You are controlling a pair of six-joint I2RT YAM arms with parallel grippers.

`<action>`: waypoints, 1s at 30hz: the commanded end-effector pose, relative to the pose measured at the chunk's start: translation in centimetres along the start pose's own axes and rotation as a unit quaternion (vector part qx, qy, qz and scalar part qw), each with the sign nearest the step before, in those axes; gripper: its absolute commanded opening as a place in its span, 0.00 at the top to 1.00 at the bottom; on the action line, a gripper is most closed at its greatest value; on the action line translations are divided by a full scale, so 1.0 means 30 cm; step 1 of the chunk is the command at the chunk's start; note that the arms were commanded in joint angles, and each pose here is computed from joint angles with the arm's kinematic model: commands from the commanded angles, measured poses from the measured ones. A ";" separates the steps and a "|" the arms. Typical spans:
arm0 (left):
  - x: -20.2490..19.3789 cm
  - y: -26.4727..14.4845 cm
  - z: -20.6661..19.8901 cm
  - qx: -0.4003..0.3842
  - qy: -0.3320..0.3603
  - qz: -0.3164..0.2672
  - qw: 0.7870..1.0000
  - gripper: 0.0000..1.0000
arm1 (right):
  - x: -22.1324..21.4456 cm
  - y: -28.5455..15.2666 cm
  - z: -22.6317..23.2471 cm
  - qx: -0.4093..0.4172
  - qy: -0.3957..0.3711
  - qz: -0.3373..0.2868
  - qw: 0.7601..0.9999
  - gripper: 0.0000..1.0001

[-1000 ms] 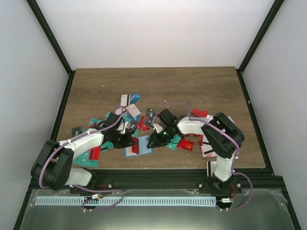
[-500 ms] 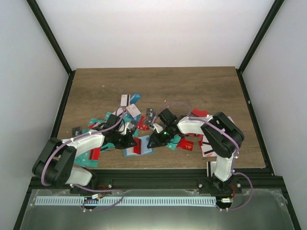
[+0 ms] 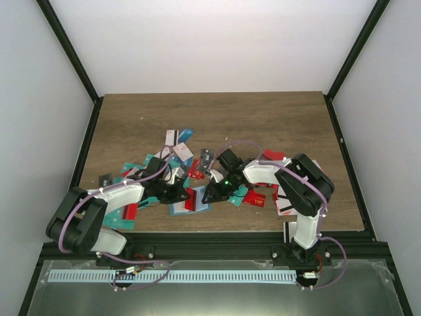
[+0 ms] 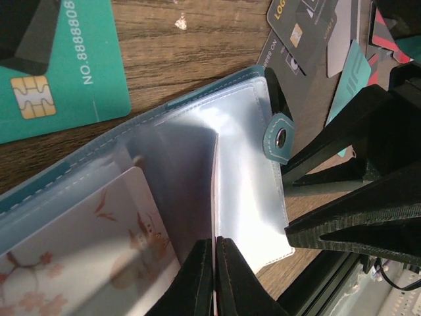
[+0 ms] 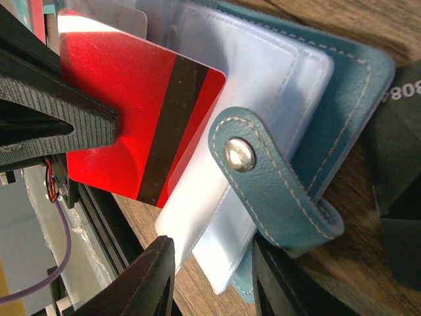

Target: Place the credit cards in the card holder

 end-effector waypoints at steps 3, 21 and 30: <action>0.015 0.016 -0.011 -0.023 0.002 -0.006 1.000 0.96 | -0.028 0.034 -0.052 -0.028 0.009 0.019 0.999 0.65; -0.027 -0.077 0.033 0.066 -0.016 -0.027 0.997 0.96 | -0.030 0.039 -0.061 -0.028 0.017 0.019 0.999 0.65; -0.018 -0.057 0.052 0.080 -0.020 -0.020 0.996 0.96 | -0.036 0.041 -0.063 -0.028 0.020 0.021 0.999 0.65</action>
Point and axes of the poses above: each gripper's point midway between its finger pads, its own y axis out along the fingers, its own z axis along the line the jaws close on, x = y × z, the point moved 5 cm from there along -y, back along the fingers, and after that the axes turned 9 degrees about -y, right-handed, at the moved point
